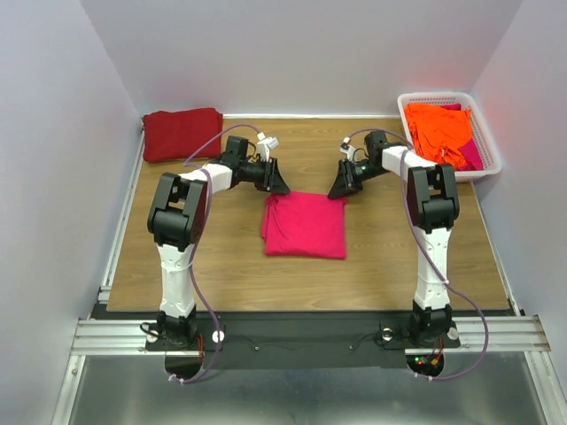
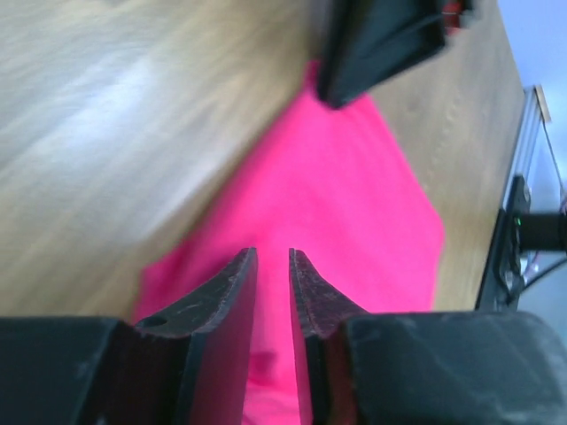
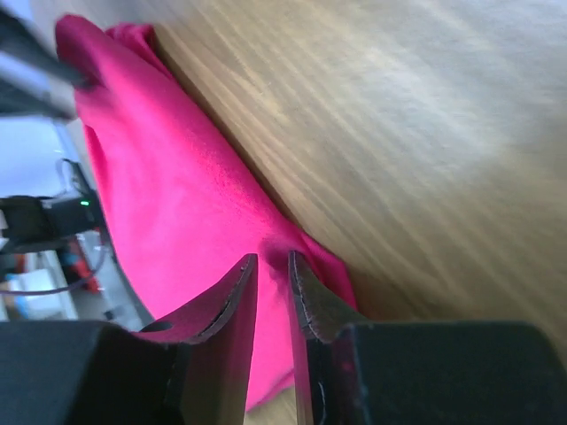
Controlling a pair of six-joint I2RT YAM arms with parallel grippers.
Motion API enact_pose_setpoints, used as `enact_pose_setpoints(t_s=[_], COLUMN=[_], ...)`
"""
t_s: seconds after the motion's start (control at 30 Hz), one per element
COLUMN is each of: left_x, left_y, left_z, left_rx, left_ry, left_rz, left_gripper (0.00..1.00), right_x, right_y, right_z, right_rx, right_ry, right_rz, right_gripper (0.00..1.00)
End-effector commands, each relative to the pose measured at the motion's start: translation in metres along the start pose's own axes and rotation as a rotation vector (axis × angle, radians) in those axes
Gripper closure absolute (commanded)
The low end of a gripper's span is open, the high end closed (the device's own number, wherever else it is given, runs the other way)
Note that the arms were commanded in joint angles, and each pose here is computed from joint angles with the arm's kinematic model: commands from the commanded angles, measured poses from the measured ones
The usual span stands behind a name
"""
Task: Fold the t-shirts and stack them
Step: Fold the tshirt
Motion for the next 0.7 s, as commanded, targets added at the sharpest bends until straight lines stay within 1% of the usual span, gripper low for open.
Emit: enact_pose_setpoints(t_s=[0.0, 0.1, 0.2, 0.27, 0.3, 0.37, 0.43, 0.5, 0.53, 0.57, 0.6, 0.67], left_x=[-0.032, -0.022, -0.023, -0.03, -0.037, -0.051, -0.067, -0.068, -0.072, -0.061, -0.059, -0.034], left_y=[0.018, 0.055, 0.066, 0.066, 0.063, 0.053, 0.027, 0.009, -0.015, -0.019, -0.037, -0.042], left_z=[-0.003, 0.003, 0.003, 0.0, -0.009, -0.022, -0.043, -0.055, -0.067, -0.07, -0.079, -0.077], left_rx=[-0.008, -0.058, -0.073, -0.076, -0.075, -0.052, -0.029, -0.024, -0.001, 0.003, 0.03, 0.046], left_ry=[-0.116, -0.118, -0.119, -0.134, -0.154, -0.183, -0.223, -0.232, -0.25, -0.239, -0.244, -0.204], left_rz=[-0.03, -0.14, -0.172, -0.152, -0.141, -0.104, -0.025, 0.043, 0.098, 0.094, 0.132, 0.103], left_gripper=[0.69, 0.7, 0.69, 0.67, 0.66, 0.62, 0.6, 0.58, 0.57, 0.57, 0.57, 0.57], right_x=[-0.03, -0.031, -0.033, -0.041, -0.047, -0.061, -0.073, -0.084, -0.087, -0.09, -0.085, -0.079], right_y=[-0.025, -0.047, -0.058, -0.058, -0.055, -0.043, -0.027, 0.002, 0.013, 0.033, 0.042, 0.063], right_z=[-0.012, -0.009, -0.007, -0.008, -0.013, -0.027, -0.04, -0.064, -0.07, -0.083, -0.082, -0.087], right_rx=[0.025, 0.069, 0.116, 0.127, 0.139, 0.15, 0.161, 0.158, 0.145, 0.131, 0.094, 0.059], right_ry=[-0.118, -0.125, -0.126, -0.143, -0.157, -0.196, -0.228, -0.277, -0.296, -0.324, -0.321, -0.324], right_rz=[-0.044, -0.022, -0.026, -0.012, -0.021, -0.056, -0.088, -0.14, -0.147, -0.175, -0.156, -0.168], right_gripper=[0.73, 0.74, 0.75, 0.75, 0.75, 0.75, 0.75, 0.72, 0.68, 0.67, 0.64, 0.63])
Point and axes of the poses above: each gripper's point midway between its finger pads, its own z axis out along the fingers, its own y axis along the line the jaws close on, x = y × z, the point moved 7 cm from there along -z, back along the fingers, and after that the axes turned 10 degrees about -z, right-handed, at the moved point
